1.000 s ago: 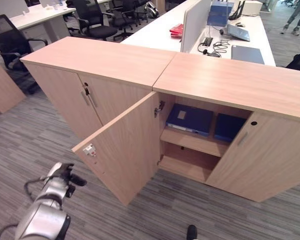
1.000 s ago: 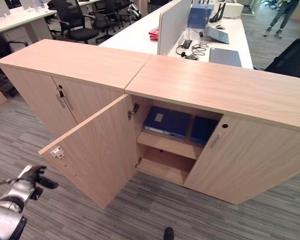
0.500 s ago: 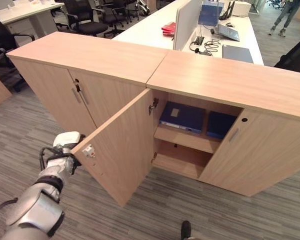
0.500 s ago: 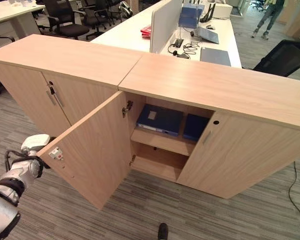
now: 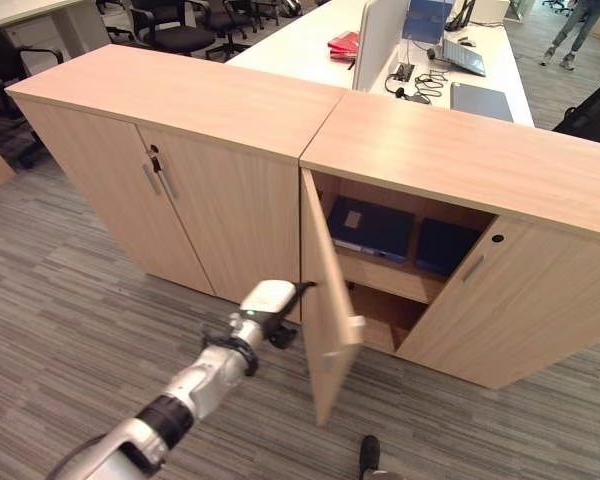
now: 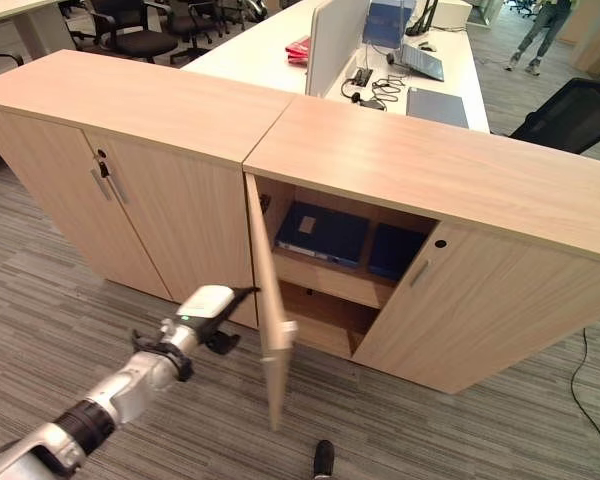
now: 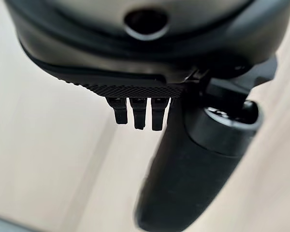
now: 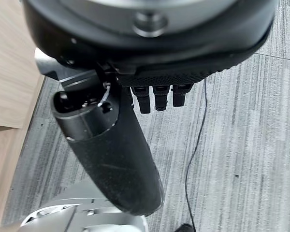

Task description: Put the empty folder in the office cabinet

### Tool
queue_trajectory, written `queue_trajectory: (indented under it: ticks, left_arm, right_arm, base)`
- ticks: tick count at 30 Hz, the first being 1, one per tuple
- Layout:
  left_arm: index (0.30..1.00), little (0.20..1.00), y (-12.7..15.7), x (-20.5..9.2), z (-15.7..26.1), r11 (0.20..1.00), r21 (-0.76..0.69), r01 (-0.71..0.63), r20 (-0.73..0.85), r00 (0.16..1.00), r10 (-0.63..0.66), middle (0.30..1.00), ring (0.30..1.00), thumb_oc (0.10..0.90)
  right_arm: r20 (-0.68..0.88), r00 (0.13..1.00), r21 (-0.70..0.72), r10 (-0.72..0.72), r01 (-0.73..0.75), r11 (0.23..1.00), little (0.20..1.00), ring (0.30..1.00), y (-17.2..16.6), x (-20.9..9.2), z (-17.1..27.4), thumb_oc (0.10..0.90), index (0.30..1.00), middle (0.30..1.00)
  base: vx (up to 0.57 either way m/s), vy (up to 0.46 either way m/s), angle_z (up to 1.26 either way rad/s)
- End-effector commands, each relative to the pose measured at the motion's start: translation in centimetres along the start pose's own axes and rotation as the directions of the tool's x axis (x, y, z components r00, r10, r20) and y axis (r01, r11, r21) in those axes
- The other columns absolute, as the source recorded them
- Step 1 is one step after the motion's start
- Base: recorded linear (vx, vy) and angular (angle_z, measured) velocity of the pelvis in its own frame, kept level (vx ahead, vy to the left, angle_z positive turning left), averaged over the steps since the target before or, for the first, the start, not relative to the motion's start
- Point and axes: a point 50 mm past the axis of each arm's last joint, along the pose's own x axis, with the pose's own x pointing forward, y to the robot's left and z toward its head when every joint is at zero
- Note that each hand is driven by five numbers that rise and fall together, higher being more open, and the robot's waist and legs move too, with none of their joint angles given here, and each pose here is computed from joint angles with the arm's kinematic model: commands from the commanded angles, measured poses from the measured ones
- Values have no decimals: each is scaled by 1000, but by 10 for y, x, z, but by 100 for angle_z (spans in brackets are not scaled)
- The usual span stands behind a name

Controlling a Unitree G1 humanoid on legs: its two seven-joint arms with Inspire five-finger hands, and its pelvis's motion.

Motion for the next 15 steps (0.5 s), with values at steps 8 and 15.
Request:
queue_trajectory:
  ticks: [8,15]
  left_arm:
    - [900,900,12,31,96,993,-64,98,431,900,-61,900,900,800]
    - [900,900,-4,35,71,947,-265,181,289,952,-102,900,900,800]
  right_arm:
    - [32,999,-69,-34,36,997,900,900,-17,0,19,800,900,900]
    - [25,999,-71,-32,33,997,900,900,-19,0,19,800,900,900]
  base:
    - [-2,-52,-6]
    - [1,-119,-10]
